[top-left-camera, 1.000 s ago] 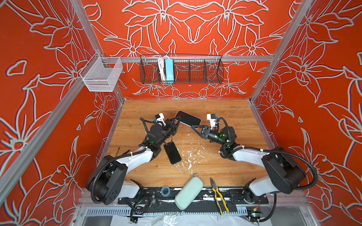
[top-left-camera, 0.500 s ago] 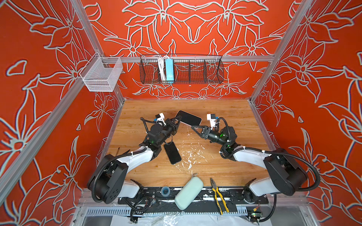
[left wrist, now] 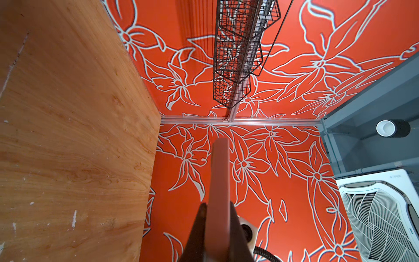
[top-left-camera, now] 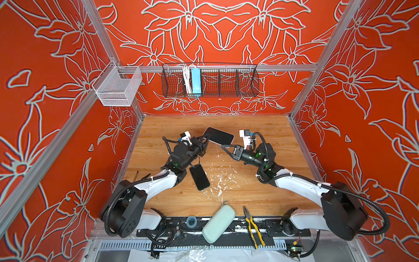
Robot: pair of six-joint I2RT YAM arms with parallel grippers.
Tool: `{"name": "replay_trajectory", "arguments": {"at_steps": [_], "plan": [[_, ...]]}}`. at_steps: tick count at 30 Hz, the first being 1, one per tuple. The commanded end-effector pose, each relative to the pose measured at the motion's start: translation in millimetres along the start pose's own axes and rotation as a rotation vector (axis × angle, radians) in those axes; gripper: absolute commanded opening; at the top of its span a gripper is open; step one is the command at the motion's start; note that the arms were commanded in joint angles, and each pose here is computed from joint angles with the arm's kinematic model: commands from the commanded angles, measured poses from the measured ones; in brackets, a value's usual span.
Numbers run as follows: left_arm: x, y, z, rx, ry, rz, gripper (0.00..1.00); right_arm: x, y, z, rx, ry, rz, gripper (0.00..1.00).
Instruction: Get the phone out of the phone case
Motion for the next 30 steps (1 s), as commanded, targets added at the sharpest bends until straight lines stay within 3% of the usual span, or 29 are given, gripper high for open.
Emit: {"name": "replay_trajectory", "arguments": {"at_steps": [1, 11, 30], "plan": [[-3.6, -1.0, -22.6, 0.002, 0.043, -0.029, 0.0, 1.1, 8.4, -6.8, -0.139, 0.083, 0.045, 0.14], [-7.7, -0.1, -31.2, -0.007, 0.045, -0.031, 0.0, -0.9, 14.6, -18.2, -0.184, 0.151, 0.064, 0.15], [-9.5, -0.3, -36.8, -0.023, 0.077, -0.037, 0.0, -0.5, 18.5, -25.2, -0.174, 0.148, 0.061, 0.18]]}}
Point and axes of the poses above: each gripper's point midway between its finger pads, its own x axis out along the fingers, its own z axis along the line the jaws close on, y = z × x, the point moved 8 cm from there along -x, back along the fingers, and after that the axes turned 5 degrees about x, right-handed, at the moved point
